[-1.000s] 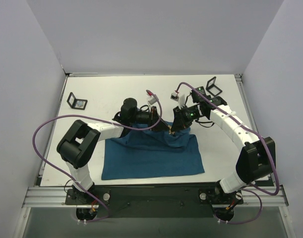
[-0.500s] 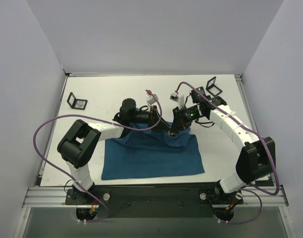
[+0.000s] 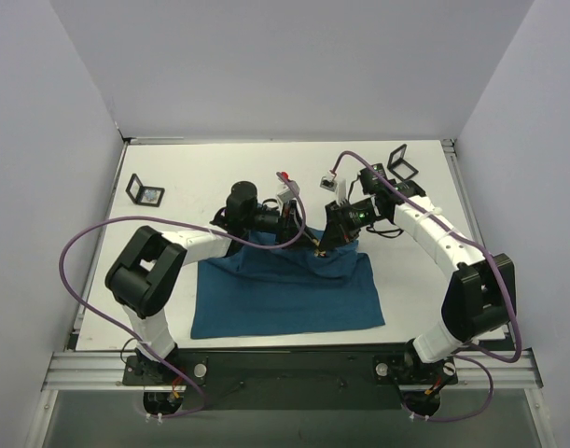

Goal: Remove the brooch from the garment
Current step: Open the brooch over the flattened clothing.

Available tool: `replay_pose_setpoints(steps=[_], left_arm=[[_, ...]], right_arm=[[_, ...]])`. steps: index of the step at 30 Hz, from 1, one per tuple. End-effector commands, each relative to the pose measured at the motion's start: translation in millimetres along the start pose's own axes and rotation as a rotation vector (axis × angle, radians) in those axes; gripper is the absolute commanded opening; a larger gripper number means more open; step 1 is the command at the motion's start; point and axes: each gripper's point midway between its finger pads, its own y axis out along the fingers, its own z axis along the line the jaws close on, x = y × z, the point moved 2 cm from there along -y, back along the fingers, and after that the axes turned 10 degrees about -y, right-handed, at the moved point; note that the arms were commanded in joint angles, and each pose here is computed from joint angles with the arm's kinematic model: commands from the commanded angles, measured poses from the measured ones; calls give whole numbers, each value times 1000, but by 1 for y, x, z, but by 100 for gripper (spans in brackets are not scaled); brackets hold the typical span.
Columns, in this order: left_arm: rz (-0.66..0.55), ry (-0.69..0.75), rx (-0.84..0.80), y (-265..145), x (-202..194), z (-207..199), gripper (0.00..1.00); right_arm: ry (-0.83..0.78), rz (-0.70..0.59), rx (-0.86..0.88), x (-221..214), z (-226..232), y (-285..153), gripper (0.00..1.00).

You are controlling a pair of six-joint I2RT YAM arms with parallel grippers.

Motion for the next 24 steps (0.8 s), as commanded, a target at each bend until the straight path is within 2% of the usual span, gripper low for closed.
replay_pose_setpoints(steps=[1, 5, 13, 18, 24], left_arm=[[45, 109, -127, -2, 13, -37, 36], [38, 123, -160, -3, 14, -42, 35], [28, 125, -168, -5, 15, -43, 25], [37, 124, -166, -5, 13, -41, 25], [42, 127, -172, -5, 12, -41, 34]], right_arm=[[-56, -49, -5, 19, -7, -7, 0], [-49, -54, 19, 20, -4, -7, 0], [-42, -56, 61, 20, 1, -7, 0], [-38, -53, 76, 20, 2, -7, 0], [-32, -50, 83, 20, 3, -7, 0]])
